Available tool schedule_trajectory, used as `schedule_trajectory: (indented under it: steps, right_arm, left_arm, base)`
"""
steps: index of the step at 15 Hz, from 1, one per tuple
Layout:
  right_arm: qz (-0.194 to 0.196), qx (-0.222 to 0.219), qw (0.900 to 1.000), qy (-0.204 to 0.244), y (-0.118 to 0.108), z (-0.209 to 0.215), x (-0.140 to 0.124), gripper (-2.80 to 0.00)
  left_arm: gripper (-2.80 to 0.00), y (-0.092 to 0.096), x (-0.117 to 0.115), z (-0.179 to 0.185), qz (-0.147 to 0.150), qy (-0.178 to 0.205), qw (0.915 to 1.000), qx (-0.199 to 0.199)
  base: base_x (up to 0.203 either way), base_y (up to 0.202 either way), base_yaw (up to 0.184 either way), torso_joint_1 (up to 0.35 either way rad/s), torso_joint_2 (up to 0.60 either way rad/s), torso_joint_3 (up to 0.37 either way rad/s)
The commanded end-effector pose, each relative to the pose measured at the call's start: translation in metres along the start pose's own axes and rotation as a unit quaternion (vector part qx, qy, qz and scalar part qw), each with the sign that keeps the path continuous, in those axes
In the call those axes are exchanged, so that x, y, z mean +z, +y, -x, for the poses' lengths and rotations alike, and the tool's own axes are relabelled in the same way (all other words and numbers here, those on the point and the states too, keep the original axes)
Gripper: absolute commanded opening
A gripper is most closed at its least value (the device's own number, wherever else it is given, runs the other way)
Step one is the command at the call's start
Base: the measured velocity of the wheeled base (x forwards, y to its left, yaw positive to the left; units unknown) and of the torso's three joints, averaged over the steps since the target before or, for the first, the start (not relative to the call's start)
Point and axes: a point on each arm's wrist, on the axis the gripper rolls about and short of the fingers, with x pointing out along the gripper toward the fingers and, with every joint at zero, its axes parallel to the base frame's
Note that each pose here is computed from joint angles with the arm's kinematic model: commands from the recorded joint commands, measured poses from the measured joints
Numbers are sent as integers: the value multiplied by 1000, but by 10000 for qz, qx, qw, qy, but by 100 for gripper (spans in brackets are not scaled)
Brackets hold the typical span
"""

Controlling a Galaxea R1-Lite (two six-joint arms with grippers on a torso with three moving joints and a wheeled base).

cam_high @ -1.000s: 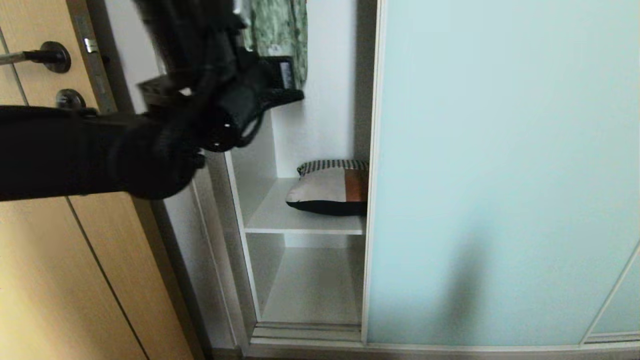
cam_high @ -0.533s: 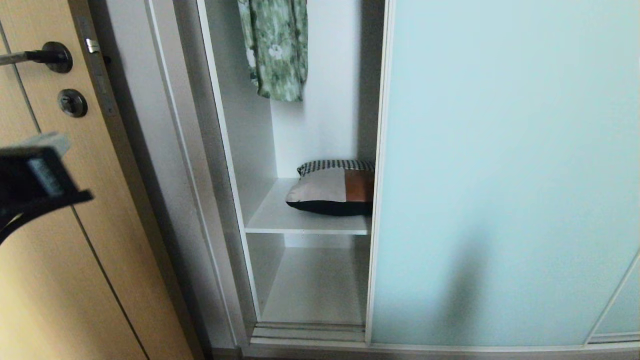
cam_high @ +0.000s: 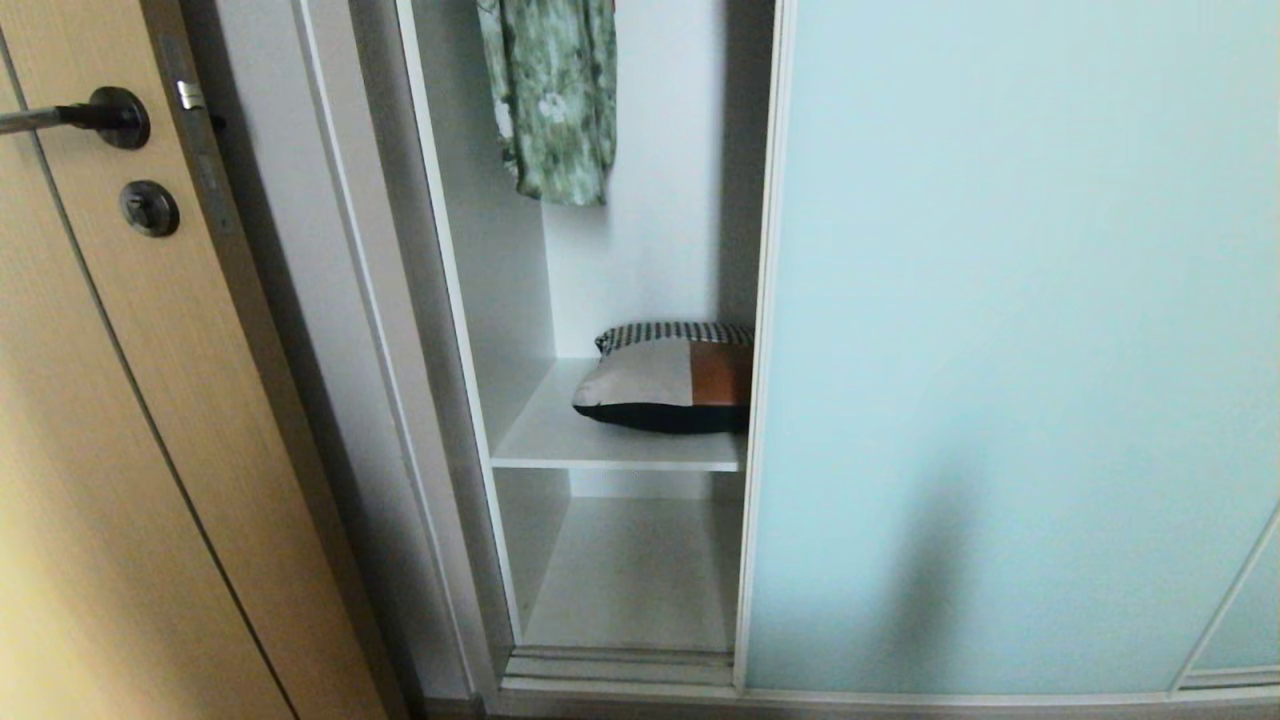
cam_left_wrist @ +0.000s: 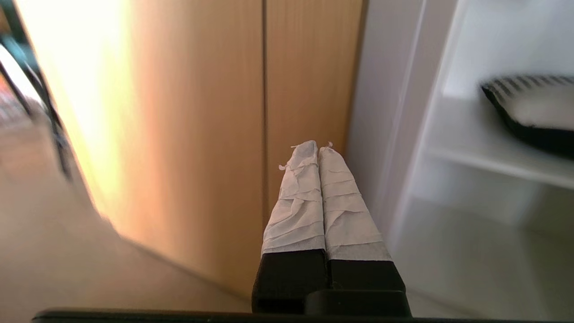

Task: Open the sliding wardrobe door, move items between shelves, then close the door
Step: Open the door

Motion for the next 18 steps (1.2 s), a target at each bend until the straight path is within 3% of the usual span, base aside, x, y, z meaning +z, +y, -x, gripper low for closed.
schedule_trajectory:
  steps: [1,4,5,6,8,9,11,18]
  right_arm:
    - [0,3,10000,-11,0,0,0,-280]
    - [0,3,10000,-11,0,0,0,-280]
    - [0,3,10000,-11,0,0,0,-280]
    - [0,3,10000,-3,0,0,0,-280]
    - [0,3,10000,-8,0,0,0,-280]
    - [0,3,10000,-11,0,0,0,-280]
    - [0,3,10000,-11,0,0,0,-280]
    - [26,-3,10000,17,0,0,0,-280]
  left_arm:
    - [-280,4,-20,10,30,263,9996,-3]
    - [-280,11,-28,28,165,-94,9998,71]
    - [-280,11,-32,33,146,-20,9995,-275]
    - [-280,9,-35,36,129,65,9959,-893]
    - [-280,5,-39,37,5,367,9818,-1864]
    - [-280,5,-42,39,-250,516,9786,-1974]
    - [-280,4,-47,37,-725,446,9764,-1985]
    - [-280,4,-46,36,-565,344,9780,-1976]
  base:
    - [0,0,0,0,0,0]
    - [0,0,0,0,0,0]
    - [0,0,0,0,0,0]
    - [0,0,0,0,0,0]
    - [0,0,0,0,0,0]
    - [0,0,0,0,0,0]
    - [0,0,0,0,0,0]
    - [0,0,0,0,0,0]
